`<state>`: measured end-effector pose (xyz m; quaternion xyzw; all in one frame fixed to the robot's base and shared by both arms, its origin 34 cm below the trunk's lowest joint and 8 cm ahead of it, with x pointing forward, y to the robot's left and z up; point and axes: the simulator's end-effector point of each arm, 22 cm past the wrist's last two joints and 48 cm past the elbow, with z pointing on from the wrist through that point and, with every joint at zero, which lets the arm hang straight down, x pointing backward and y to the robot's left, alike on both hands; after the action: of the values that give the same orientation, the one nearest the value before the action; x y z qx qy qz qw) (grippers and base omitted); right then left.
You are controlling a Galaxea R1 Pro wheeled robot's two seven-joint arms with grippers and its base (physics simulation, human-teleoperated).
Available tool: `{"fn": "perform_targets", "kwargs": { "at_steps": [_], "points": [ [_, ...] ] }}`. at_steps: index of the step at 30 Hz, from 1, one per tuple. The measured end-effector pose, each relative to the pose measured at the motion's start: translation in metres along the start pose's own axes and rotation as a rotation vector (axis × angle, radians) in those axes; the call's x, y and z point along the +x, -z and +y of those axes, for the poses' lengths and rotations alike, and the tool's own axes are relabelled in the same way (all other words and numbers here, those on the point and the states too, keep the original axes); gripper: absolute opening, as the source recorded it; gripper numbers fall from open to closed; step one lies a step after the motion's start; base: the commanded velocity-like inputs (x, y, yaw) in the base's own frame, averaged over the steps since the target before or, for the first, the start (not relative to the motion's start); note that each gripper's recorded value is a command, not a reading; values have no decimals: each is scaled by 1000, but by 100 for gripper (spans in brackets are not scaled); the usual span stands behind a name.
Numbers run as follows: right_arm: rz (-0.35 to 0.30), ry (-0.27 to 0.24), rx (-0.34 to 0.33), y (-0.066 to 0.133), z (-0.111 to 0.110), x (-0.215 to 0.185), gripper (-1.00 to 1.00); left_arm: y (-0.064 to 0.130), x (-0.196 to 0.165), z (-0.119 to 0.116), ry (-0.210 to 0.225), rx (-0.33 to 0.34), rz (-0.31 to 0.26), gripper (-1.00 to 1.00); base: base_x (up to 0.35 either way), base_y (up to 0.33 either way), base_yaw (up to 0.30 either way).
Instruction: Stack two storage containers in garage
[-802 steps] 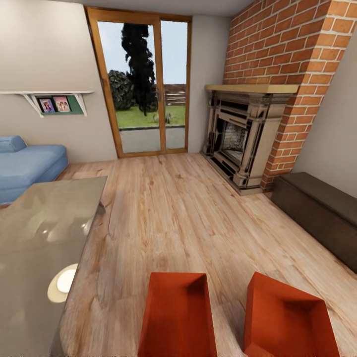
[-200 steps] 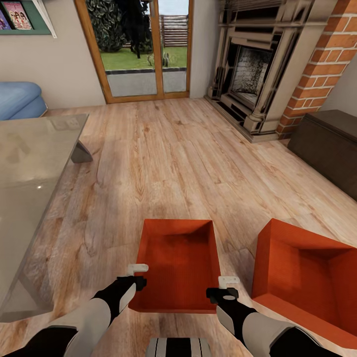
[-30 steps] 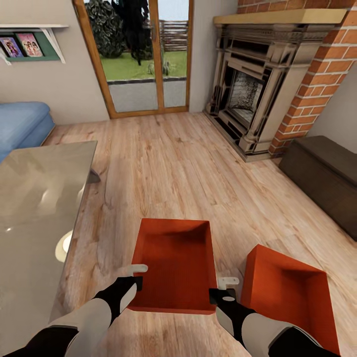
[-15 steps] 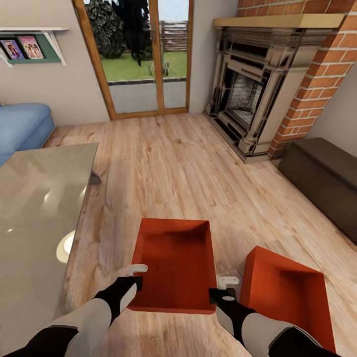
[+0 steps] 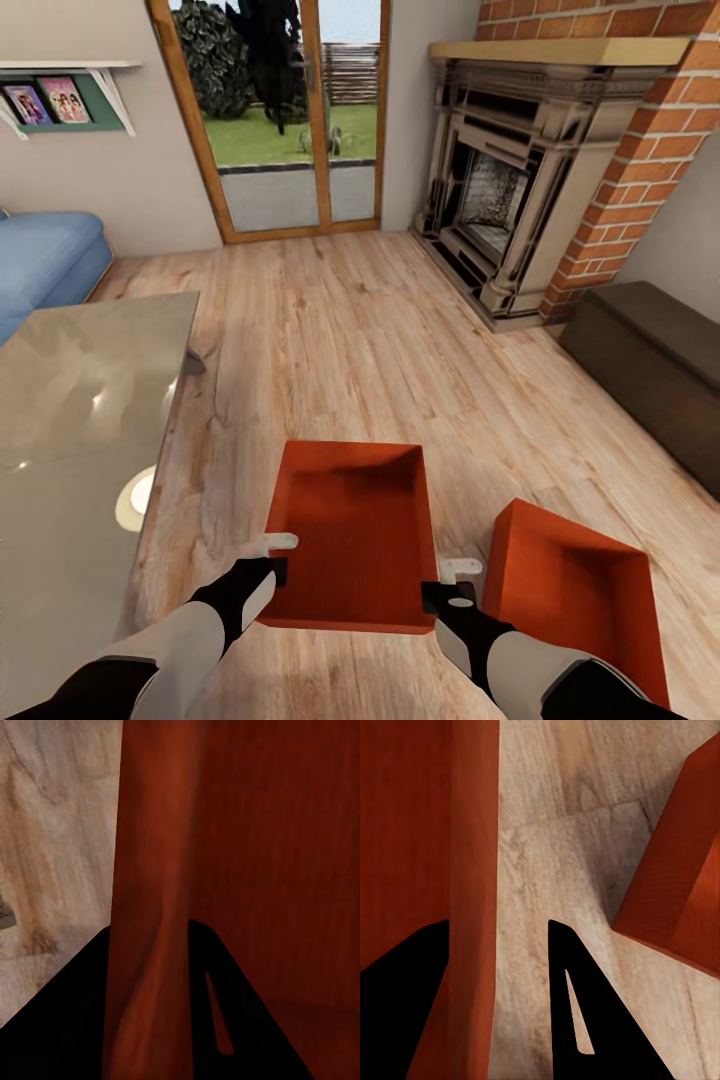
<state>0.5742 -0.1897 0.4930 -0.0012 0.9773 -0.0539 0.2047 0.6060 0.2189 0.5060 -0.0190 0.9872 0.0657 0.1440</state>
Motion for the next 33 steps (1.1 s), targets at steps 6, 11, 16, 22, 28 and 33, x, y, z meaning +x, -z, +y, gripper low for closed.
{"fn": "perform_targets", "kwargs": {
  "at_steps": [6, 11, 16, 22, 28, 33],
  "points": [
    [-7, -1, 1, 11, -1, -6, -100, 11, -6, 2, 0, -1, -7, -100, 0, 0, -58],
    [-14, -1, 2, 19, -2, -13, -100, 21, -11, 3, 1, -1, -14, -100, 0, 0, -64],
    [-21, -2, 2, 28, -3, -19, -100, 30, -16, 4, 2, -1, -21, -100, 0, 0, -64],
    [-30, -3, 2, 38, -4, -27, -100, 42, -22, 6, 3, 0, -30, -100, 0, 0, -63],
    [-33, -3, 2, 47, -5, -31, -100, 51, -26, 7, 4, 0, -33, -100, 0, 0, -22],
    [-38, -3, 3, 54, -6, -36, -100, 59, -29, 8, 4, 0, -38, -100, 0, 0, -1]
  ]
}}
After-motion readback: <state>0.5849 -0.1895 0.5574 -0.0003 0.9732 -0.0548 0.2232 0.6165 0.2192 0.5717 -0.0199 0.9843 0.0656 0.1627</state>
